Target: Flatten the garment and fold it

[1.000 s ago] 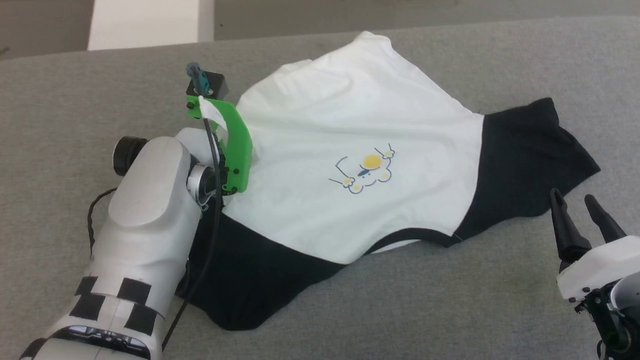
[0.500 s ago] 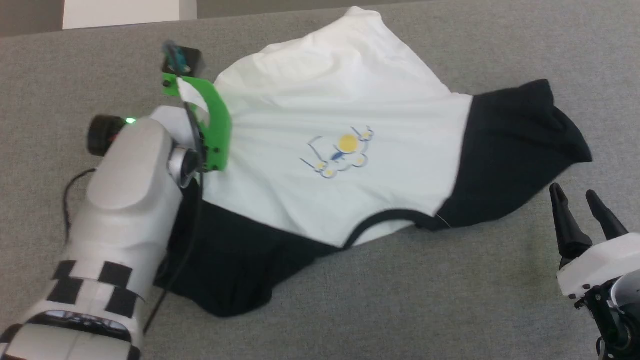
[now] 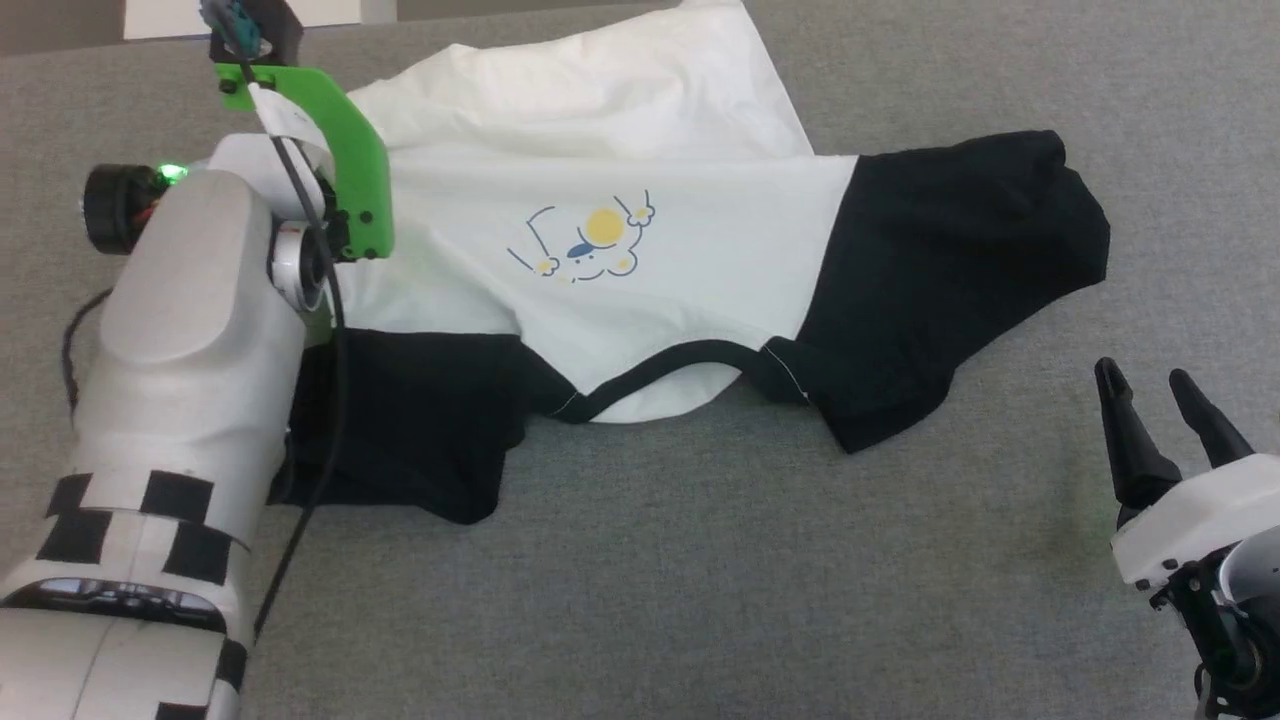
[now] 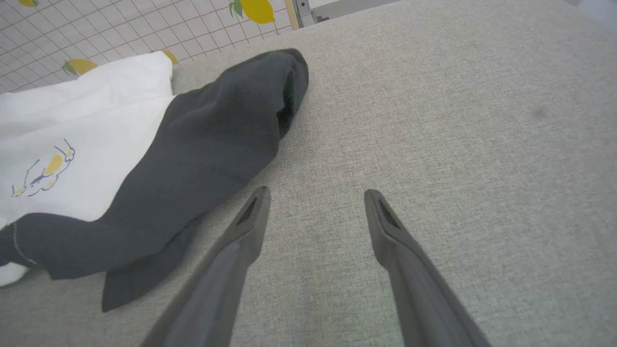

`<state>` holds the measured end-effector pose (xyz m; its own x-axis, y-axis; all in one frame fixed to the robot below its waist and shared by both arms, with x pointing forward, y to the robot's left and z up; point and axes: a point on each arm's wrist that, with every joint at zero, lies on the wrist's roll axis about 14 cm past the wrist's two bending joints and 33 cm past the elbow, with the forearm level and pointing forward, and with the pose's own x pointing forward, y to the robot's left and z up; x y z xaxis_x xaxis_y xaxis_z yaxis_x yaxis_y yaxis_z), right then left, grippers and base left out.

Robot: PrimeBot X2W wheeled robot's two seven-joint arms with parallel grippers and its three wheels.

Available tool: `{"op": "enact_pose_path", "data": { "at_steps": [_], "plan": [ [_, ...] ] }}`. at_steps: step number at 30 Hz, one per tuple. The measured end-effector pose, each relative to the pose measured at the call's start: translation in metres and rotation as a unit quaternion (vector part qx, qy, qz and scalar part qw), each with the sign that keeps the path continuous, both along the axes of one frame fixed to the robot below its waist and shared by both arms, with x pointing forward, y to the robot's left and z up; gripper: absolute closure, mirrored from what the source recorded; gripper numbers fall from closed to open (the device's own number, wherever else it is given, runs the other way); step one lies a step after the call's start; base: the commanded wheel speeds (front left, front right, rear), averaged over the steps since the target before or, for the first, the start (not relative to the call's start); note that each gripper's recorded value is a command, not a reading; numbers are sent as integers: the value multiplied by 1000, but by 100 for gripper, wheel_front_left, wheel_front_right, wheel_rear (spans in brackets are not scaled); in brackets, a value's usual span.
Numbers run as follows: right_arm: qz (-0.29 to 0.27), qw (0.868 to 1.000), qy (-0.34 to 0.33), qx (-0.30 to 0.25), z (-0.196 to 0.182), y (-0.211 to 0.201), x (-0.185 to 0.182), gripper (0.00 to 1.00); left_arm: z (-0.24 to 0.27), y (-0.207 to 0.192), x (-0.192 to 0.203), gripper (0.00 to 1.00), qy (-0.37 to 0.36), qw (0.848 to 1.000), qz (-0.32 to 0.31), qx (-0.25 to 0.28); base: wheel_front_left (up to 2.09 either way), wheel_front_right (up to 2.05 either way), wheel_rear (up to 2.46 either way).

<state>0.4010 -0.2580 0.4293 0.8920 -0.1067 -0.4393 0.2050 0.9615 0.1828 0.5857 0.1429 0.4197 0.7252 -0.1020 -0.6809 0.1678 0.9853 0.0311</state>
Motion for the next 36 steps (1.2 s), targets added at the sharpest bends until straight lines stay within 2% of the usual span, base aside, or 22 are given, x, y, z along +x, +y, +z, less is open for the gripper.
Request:
{"op": "enact_pose_path", "data": {
  "at_steps": [5,8,12,14,18,23,24,25,31,32,34,36],
  "plan": [
    [9,1000,-11,4,7,7,4,0,33,-9,4,0,-66,996,7,-65,0,0,0],
    [19,1000,-18,8,13,13,6,0,66,-8,6,0,-130,986,13,-105,0,0,0],
    [30,999,-24,15,18,22,4,0,89,-4,-11,0,-182,971,29,-153,0,0,0],
    [38,999,-22,19,18,28,2,0,90,-2,-26,0,-188,969,31,-158,0,0,0],
    [55,998,-25,25,20,40,4,0,74,-2,-61,0,-149,977,21,-151,0,0,0],
    [81,996,-38,32,28,59,10,0,49,15,-109,0,-79,989,33,-118,0,0,0],
    [84,995,-41,33,30,61,11,0,45,20,-118,0,-67,992,34,-103,0,0,0],
    [94,994,-47,35,34,68,13,0,33,39,-147,0,-26,996,55,-70,0,0,0],
    [94,994,-46,39,31,70,15,0,16,35,-171,0,27,995,52,-75,0,0,0],
    [93,994,-45,39,30,69,14,0,14,33,-173,54,33,995,50,-77,0,0,0],
    [91,994,-42,39,29,68,14,0,11,29,-175,100,40,995,46,-83,0,0,0],
    [89,994,-41,38,27,66,14,0,9,28,-176,100,45,994,47,-86,0,0,0]
  ]
}}
